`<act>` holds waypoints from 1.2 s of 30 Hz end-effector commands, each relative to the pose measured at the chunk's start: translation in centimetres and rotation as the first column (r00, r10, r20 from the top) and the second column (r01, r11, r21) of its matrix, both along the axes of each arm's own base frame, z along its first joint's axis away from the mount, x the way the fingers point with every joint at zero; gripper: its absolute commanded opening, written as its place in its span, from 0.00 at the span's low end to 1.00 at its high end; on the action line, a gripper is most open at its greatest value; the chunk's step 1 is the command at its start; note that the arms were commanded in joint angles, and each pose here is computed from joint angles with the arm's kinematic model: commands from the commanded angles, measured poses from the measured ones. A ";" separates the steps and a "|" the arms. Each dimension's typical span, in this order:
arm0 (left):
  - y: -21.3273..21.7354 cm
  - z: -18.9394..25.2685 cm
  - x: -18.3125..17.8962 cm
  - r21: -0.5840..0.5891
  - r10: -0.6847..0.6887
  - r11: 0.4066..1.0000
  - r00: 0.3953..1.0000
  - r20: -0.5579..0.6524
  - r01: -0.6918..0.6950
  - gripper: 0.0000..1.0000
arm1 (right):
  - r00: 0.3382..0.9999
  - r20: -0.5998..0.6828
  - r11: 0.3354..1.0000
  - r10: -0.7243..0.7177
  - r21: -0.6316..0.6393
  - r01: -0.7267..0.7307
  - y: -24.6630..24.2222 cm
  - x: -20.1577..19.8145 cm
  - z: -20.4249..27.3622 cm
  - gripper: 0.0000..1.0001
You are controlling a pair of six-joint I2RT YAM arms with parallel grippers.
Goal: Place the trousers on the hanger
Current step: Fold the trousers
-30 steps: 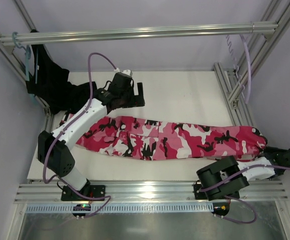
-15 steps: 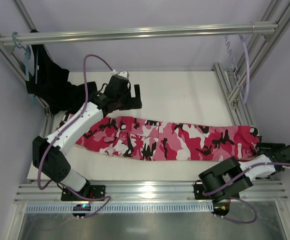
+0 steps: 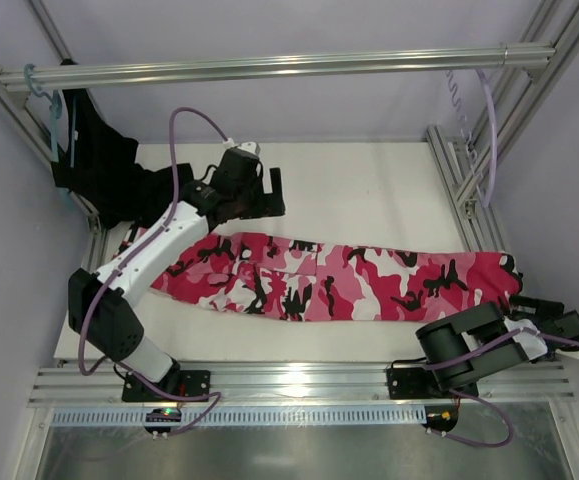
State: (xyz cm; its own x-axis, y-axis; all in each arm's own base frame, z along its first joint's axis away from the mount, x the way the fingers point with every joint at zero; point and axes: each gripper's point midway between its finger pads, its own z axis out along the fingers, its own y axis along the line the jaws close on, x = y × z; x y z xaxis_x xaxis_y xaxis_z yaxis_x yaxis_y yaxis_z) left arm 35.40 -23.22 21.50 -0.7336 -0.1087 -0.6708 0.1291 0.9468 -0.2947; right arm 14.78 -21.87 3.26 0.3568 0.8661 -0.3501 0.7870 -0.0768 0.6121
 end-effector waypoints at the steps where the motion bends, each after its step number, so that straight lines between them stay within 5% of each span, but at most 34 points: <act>1: -0.9 1.4 1.0 -0.018 -0.018 1.000 0.999 0.028 0.019 1.00 | 0.997 0.071 1.000 -0.010 0.014 0.009 -0.2 0.7 -0.4 0.93; 20: -1.8 1.1 2.3 -0.019 -0.022 1.000 0.999 0.024 0.022 0.99 | 0.977 0.211 0.986 -0.040 0.170 0.003 0.8 2.1 -3.5 0.86; 28: -1.7 1.7 2.2 -0.028 -0.021 0.999 0.999 0.033 0.022 0.99 | 0.973 0.227 0.984 -0.044 0.176 0.004 0.7 2.0 -3.4 0.57; 32: -1.4 1.8 1.9 -0.021 -0.017 1.000 0.999 0.035 0.018 0.99 | 0.972 0.233 0.988 -0.031 0.155 -0.006 0.5 2.1 -2.9 0.25; 36: -1.0 1.8 1.7 -0.014 -0.009 1.000 0.999 0.041 0.010 0.99 | 0.973 0.232 0.996 -0.007 0.089 -0.014 -0.1 2.1 -1.2 0.06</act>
